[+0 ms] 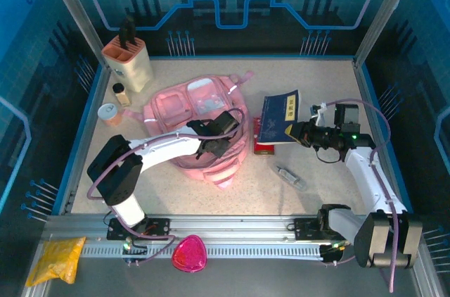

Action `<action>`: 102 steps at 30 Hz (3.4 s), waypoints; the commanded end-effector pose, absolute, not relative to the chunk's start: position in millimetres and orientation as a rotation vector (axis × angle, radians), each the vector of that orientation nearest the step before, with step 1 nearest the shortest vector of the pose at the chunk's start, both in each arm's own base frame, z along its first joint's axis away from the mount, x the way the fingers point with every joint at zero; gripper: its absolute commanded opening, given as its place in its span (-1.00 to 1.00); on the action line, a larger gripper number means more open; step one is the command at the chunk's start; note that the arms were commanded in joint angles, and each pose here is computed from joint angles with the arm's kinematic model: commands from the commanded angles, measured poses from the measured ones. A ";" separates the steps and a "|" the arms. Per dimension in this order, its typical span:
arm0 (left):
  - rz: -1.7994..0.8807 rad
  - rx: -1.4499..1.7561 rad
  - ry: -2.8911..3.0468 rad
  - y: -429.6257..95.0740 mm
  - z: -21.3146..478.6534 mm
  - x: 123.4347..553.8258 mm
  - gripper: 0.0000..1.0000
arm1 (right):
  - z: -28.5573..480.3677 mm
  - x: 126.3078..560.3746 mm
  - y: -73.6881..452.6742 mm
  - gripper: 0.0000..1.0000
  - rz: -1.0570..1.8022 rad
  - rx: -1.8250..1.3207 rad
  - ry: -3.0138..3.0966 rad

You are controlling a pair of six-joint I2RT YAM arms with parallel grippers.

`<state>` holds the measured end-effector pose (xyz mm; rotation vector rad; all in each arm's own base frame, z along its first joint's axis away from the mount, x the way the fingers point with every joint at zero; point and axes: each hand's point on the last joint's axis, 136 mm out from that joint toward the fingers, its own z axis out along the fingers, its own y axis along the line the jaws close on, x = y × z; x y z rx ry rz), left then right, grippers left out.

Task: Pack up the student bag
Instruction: Open the student bag at the center of the table, then place the book in the student bag, then close the student bag at the center of the table.

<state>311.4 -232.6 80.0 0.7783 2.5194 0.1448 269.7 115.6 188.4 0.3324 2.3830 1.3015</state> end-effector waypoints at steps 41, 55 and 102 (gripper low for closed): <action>-0.095 0.495 2.094 -219.3 303.1 375.6 -1.00 | 149.9 316.1 329.8 -0.97 1.626 -0.060 2.413; -0.107 0.448 2.114 -214.7 296.8 376.2 -1.00 | 95.8 356.3 337.9 -0.13 1.312 -0.023 2.554; -0.382 0.063 2.293 -171.9 207.5 305.6 0.16 | 122.3 238.4 225.6 0.20 0.769 -0.323 2.528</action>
